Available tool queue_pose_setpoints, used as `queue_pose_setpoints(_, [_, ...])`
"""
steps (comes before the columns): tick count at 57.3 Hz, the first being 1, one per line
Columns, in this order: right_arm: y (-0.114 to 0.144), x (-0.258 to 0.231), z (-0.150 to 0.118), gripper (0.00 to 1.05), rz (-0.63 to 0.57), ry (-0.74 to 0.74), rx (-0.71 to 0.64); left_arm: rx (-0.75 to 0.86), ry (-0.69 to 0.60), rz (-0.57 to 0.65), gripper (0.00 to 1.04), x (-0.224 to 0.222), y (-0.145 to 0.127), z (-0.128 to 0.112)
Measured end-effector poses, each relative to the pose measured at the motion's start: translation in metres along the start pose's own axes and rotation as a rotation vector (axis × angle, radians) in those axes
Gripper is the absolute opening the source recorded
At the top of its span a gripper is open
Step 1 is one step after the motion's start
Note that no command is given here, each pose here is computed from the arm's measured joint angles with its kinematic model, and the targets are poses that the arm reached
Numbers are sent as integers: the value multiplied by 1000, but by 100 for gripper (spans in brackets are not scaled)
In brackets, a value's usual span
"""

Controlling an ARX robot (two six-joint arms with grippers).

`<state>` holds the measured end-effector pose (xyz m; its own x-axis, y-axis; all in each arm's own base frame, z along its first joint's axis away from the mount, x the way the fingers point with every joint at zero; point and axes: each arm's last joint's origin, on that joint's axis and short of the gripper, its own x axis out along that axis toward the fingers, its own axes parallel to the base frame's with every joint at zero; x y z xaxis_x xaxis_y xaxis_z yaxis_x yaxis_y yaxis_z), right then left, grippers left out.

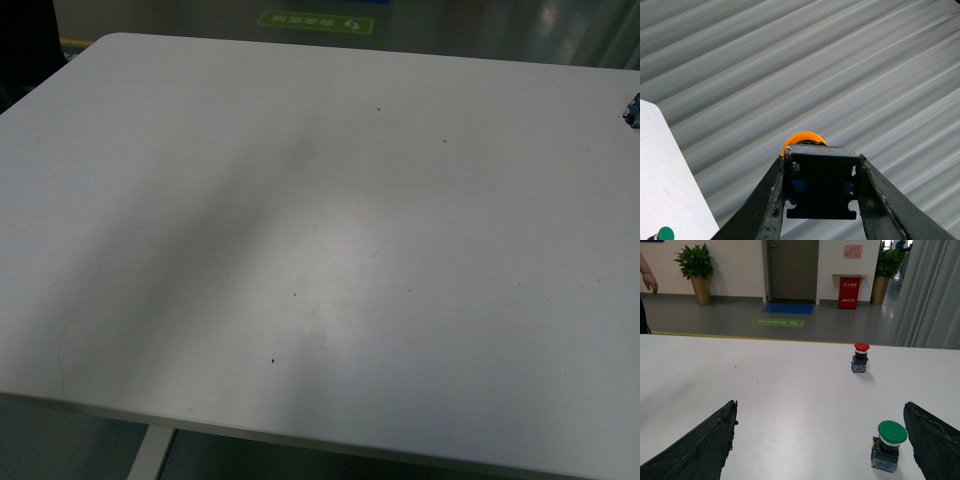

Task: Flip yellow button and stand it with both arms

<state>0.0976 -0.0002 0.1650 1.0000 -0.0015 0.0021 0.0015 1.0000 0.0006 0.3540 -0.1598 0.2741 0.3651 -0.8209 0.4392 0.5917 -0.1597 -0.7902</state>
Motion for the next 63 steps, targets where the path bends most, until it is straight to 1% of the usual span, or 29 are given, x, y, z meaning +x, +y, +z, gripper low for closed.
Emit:
queue_pose_setpoints(23, [0,0,0,97,6,3,10,-17,0,0,35,0,0,0])
queue_pose_setpoints(26, [3,4,3,97,54,11,92,-18,0,0,35,0,0,0])
queue_pose_setpoints(28, [5,9,10,97,77,5,180,-18,-1,0,35,0,0,0])
queue_pose_setpoints(29, [8,14,18,97,100,-3,263,-18,0,0,35,0,0,0])
queue_pose_setpoints(32, [15,31,42,97,155,-39,421,-18,0,0,35,0,0,0])
queue_pose_setpoints(33, [16,34,47,97,164,-45,445,-18,0,0,35,0,0,0])
queue_pose_setpoints(34, [19,43,57,97,185,-56,503,-18,0,0,35,0,0,0])
queue_pose_setpoints(36, [21,52,66,97,203,-64,557,-18,0,1,35,0,0,0])
queue_pose_setpoints(37, [23,64,76,97,214,-69,614,-19,0,1,35,0,1,0])
queue_pose_setpoints(40, [28,91,88,97,219,-41,721,-19,0,1,35,0,1,0])
queue_pose_setpoints(42, [29,101,90,97,219,-18,758,-19,0,1,35,0,1,0])
queue_pose_setpoints(44, [32,117,90,97,215,37,818,-19,0,1,35,0,1,0])
queue_pose_setpoints(48, [35,135,90,97,209,90,869,-18,-2,2,35,0,1,0])
queue_pose_setpoints(52, [38,144,95,97,214,99,902,-19,-1,3,35,-1,1,0])
queue_pose_setpoints(63, [49,164,127,97,267,59,929,-20,-1,4,34,-1,2,0])
